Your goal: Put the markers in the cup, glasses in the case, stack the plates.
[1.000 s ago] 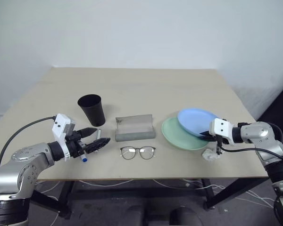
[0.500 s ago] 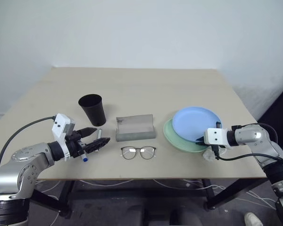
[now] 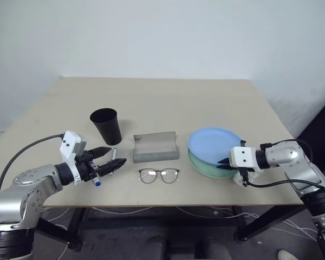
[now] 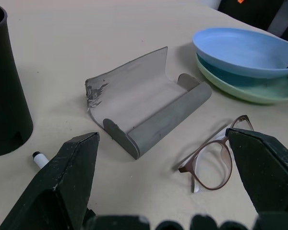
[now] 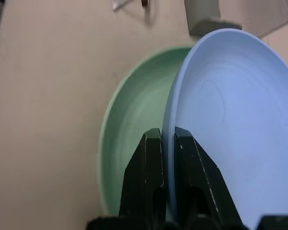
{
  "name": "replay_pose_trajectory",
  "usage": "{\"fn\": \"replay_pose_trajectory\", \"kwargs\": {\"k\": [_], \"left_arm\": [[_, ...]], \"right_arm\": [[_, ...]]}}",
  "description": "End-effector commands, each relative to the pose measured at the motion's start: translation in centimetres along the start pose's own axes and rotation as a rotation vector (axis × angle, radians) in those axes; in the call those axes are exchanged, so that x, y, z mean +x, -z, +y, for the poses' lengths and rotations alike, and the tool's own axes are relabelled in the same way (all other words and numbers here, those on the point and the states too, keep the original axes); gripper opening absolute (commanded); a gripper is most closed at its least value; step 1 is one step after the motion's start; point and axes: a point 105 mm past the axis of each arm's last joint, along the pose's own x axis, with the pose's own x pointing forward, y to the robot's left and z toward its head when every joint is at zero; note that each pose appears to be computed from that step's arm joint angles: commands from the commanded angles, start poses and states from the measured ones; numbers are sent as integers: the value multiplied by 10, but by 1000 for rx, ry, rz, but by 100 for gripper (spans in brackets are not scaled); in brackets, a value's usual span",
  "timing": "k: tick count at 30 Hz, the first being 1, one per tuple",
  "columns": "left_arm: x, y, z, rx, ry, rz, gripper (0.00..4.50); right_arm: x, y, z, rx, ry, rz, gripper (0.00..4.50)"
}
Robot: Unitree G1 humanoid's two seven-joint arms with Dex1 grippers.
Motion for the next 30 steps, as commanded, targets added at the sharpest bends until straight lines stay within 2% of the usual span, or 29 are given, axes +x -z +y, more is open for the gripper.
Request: {"fn": "replay_pose_trajectory", "kwargs": {"k": [1,11,25,30], "left_arm": [[-2,-16,-1,39,4,-43,450],[-3,-15,-1,36,4,-38,450],[-1,-19,2,42,1,-49,450],[-1,-18,2,43,1,-49,450]], "right_arm": [[-9,-12,-5,-22,24,-23,4],[-10,-5,20,28,-56,2,4],[-5,-2,9,60,-11,15,4],[-12,-9,9,70,-32,-16,142]]}}
